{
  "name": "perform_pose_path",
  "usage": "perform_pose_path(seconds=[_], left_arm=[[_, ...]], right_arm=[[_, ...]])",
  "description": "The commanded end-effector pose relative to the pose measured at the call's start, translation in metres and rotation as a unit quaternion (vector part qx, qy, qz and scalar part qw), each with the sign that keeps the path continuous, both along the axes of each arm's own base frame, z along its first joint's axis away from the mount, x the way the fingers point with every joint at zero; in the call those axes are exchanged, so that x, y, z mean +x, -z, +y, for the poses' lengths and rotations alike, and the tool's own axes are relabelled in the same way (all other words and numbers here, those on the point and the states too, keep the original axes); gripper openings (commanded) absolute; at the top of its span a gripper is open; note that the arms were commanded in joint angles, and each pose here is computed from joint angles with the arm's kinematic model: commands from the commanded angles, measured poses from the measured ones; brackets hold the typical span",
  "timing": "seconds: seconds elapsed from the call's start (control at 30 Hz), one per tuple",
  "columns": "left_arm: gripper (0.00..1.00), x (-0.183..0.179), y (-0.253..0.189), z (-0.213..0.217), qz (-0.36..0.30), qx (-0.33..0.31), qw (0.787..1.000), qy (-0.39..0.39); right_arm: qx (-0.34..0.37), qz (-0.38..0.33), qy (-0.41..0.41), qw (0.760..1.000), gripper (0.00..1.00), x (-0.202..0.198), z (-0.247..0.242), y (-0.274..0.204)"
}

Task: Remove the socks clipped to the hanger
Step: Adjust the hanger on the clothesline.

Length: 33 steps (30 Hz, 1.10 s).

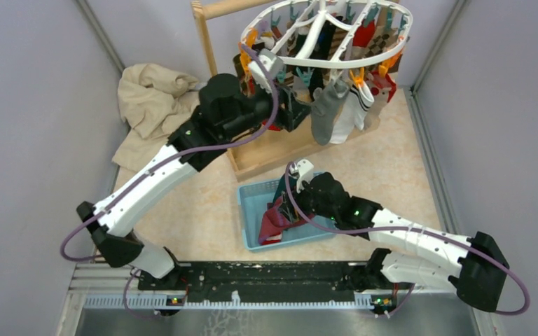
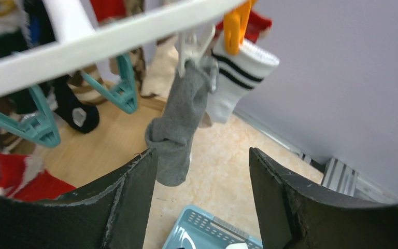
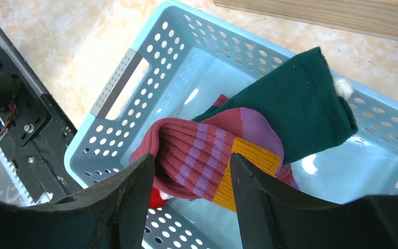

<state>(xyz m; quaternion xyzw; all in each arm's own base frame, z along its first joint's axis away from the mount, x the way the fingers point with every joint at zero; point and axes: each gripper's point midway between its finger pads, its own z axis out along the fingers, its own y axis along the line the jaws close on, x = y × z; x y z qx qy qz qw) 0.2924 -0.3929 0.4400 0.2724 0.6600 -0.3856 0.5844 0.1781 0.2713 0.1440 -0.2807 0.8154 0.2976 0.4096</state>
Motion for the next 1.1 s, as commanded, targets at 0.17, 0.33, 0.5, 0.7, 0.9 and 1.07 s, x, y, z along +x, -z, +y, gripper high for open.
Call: perform_pose_path(seconds=[0.17,0.33,0.5,0.7,0.9,1.07], left_arm=[[0.69,0.018,-0.053,0.074,-0.051,-0.045,0.983,-0.168],[0.67,0.055,-0.035,0.081,-0.042,-0.02,0.975,-0.218],[0.66,0.083,-0.019,0.092,-0.053,-0.01,0.964,-0.259],[0.65,0.101,-0.009,0.107,-0.062,-0.006,0.957,-0.282],[0.64,0.107,-0.013,0.113,-0.072,-0.009,0.953,-0.295],[0.64,0.106,-0.019,0.119,-0.085,-0.021,0.951,-0.296]], right_arm=[[0.043,-0.029,0.021,0.998,0.56,0.008,0.003,-0.036],[0.042,-0.027,0.018,0.999,0.56,0.009,0.006,-0.037],[0.044,-0.027,0.014,0.999,0.56,0.008,0.007,-0.041],[0.046,-0.029,0.013,0.998,0.56,0.006,0.004,-0.045],[0.042,-0.029,0.007,0.999,0.56,0.004,0.004,-0.045],[0.039,-0.032,0.005,0.999,0.56,0.004,0.004,-0.045]])
